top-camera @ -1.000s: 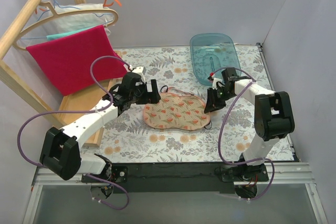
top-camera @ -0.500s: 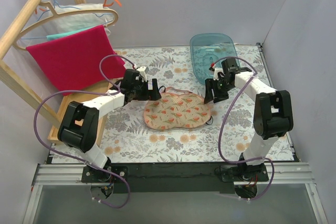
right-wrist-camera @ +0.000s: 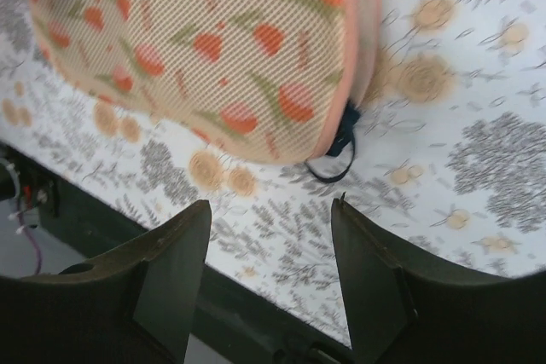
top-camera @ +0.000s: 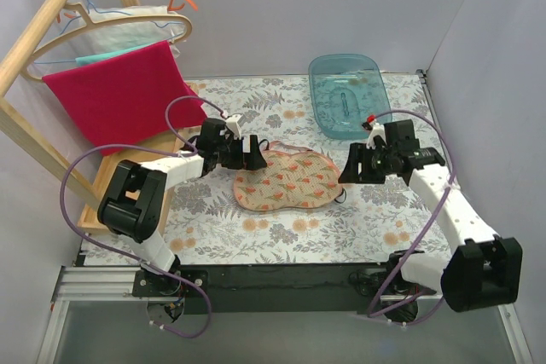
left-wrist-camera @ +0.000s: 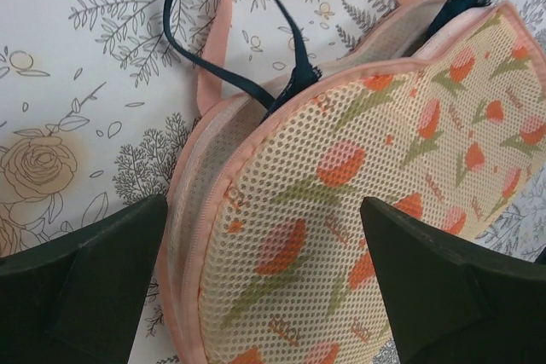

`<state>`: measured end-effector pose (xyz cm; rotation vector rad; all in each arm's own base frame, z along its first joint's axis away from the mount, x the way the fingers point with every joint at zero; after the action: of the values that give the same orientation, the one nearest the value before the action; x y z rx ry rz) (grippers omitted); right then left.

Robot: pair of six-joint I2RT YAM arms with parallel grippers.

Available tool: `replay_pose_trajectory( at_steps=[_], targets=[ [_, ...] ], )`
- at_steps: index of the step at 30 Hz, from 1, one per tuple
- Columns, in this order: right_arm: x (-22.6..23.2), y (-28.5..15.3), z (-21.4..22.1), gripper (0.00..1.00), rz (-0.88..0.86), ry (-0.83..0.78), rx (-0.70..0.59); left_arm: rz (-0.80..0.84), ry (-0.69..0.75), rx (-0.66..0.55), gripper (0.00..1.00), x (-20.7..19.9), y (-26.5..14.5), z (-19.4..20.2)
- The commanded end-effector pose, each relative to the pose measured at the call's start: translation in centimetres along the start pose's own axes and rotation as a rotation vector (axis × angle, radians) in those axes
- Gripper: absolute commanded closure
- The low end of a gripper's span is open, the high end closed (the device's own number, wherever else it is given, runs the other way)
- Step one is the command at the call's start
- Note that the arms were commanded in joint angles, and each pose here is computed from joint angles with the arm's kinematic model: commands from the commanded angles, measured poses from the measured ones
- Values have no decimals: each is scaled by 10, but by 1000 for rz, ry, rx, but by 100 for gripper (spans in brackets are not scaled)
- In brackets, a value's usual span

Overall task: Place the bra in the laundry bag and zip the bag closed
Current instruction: Adjust the laundry bag at the center of the board.

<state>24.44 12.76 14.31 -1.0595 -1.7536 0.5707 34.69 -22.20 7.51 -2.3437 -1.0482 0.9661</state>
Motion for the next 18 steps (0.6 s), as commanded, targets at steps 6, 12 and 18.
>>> replay_pose_trajectory(
  at_steps=[6,12,18],
  targets=[
    [47,-16,66,32,-330,112,76,25,-14,24,13,1,6,12],
    [46,-5,88,32,-370,160,116,-25,-68,7,31,2,-6,14],
    [46,7,89,32,-367,159,141,-83,-152,9,37,1,-19,27]
  ],
)
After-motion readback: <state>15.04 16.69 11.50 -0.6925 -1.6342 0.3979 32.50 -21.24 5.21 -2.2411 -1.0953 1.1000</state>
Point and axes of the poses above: each gripper's point midway between its finger pads, its own y axis out along the fingers, its own x axis along the line the jaws close on, z = x × y, the point moved 1 cm from there along -y, back along the fingers, and after that the axes turned 6 degrees about y, right-handed, at the moved point
